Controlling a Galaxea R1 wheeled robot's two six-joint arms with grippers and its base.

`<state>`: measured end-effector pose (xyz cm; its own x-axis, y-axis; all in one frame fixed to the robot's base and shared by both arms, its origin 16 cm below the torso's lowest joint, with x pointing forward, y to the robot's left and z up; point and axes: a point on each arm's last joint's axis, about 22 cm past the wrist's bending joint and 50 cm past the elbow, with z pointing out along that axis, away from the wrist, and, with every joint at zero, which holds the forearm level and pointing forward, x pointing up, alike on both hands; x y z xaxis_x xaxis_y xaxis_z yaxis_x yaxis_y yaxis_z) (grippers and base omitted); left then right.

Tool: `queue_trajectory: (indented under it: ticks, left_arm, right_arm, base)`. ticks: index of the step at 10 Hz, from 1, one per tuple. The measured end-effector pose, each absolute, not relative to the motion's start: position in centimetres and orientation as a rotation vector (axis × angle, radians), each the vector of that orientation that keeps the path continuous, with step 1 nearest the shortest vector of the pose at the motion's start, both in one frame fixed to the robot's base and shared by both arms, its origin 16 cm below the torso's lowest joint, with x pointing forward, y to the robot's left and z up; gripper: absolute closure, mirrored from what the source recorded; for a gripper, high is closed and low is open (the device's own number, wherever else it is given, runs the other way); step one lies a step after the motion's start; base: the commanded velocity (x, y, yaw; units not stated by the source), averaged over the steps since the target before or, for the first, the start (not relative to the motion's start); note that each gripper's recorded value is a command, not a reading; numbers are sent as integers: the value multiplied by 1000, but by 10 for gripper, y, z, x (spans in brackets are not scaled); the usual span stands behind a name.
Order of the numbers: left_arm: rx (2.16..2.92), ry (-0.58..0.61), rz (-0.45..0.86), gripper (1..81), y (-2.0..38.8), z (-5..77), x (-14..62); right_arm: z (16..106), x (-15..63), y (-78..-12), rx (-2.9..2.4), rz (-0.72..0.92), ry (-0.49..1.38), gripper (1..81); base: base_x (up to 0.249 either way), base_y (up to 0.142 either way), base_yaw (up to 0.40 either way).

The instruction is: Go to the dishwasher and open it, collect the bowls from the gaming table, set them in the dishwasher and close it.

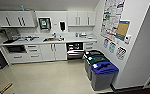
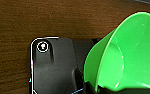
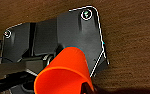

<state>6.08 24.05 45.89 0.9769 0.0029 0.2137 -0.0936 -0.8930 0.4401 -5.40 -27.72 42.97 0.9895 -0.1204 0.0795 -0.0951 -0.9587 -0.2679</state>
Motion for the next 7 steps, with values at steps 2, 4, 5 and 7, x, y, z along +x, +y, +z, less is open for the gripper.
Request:
queue_trajectory:
  ticks: [2, 4, 5, 7]
  left_arm:
    - [2658, -62, 291, 811, 240, 459, 59]
    - [2656, -61, 290, 811, 240, 460, 59]
    - [2654, -61, 297, 811, 240, 460, 61]
    - [2655, -61, 293, 811, 239, 460, 59]
  right_arm:
    - [430, -55, -277, -2868, -137, 159, 811]
    - [430, -55, -278, -2869, -133, 157, 811]
    - [430, -56, -278, -2869, -131, 158, 811]
    - [430, -56, -278, -2869, -131, 157, 811]
  base:
    - [111, 0, 0]
    - [108, 0, 0]
    - [106, 0, 0]
    - [106, 0, 0]
